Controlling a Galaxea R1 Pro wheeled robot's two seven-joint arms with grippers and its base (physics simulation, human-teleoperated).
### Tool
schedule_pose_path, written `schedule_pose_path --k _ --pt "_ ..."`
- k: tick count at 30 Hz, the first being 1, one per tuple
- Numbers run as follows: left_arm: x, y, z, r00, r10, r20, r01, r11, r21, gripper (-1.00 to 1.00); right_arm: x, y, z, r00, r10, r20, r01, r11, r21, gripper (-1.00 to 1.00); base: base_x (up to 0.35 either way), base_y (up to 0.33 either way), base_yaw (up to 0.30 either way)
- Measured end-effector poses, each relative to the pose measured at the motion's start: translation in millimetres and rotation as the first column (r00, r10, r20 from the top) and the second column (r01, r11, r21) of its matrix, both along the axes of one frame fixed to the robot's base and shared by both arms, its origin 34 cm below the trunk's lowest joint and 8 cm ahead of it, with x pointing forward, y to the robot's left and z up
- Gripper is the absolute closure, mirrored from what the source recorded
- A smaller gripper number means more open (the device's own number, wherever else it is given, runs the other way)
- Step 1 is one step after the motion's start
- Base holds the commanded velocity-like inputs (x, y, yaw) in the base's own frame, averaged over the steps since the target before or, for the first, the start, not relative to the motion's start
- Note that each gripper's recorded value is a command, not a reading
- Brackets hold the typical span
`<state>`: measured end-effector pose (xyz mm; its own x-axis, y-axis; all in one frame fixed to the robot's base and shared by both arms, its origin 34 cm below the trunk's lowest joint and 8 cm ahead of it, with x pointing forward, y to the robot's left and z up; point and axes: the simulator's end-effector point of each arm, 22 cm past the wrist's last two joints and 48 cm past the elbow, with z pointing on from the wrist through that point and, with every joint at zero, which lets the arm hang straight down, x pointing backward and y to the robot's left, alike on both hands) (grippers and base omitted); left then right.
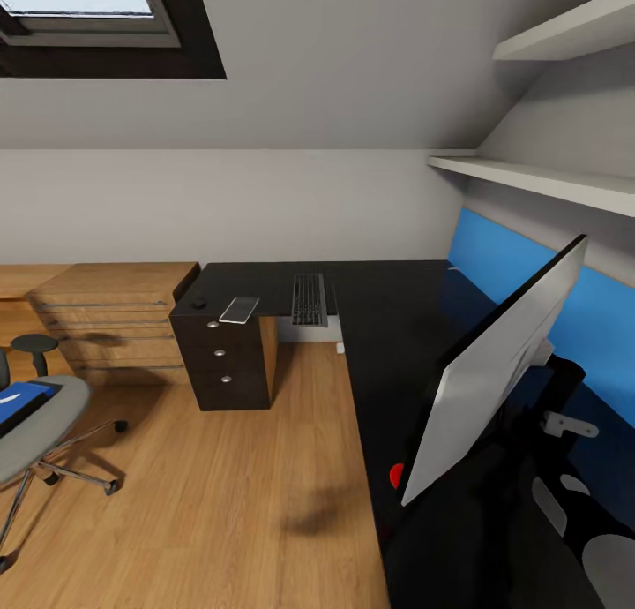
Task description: In the bedroom, organize the workspace by keeping the computer under the desk, ensuring the monitor is on the desk, placing the keyboard on the desk next to the monitor, placing the mouse on the desk next to the keyboard, moving the folder from the swivel chair onto the desk next to the mouse, stacking the notebook on top of the folder with the pen on top of the notebook, and positioning the swivel chair next to the desk.
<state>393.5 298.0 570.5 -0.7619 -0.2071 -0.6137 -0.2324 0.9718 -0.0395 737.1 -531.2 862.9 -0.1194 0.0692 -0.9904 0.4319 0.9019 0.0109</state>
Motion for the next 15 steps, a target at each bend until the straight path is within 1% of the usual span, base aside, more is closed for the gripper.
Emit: schedule_pose_path --k 5,8,10,15 --pt "-0.1 0.7 0.0 1.0 0.002 0.0 -0.002 1.0 0.001 -1.0 0.1 0.2 0.1 1.0 0.001 0.0 -0.001 1.0 -0.001 1.0 0.0 -0.018 0.0" --pt "-0.1 0.7 0.0 1.0 0.001 0.0 -0.001 1.0 0.001 -1.0 2.1 3.2 1.1 1.0 0.014 -0.002 -0.014 1.0 -0.009 1.0 0.0 -0.172 0.0" --pt "-0.1 0.6 0.0 1.0 0.001 0.0 -0.001 1.0 0.001 -1.0 1.6 2.5 0.7 1.0 0.011 -0.002 -0.011 1.0 -0.007 1.0 0.0 -0.156 0.0" --pt "0.0 1.1 0.1 1.0 0.001 0.0 -0.001 1.0 0.001 -1.0 1.7 2.6 0.7 1.0 0.011 -0.002 -0.011 1.0 -0.007 1.0 0.0 -0.056 0.0"
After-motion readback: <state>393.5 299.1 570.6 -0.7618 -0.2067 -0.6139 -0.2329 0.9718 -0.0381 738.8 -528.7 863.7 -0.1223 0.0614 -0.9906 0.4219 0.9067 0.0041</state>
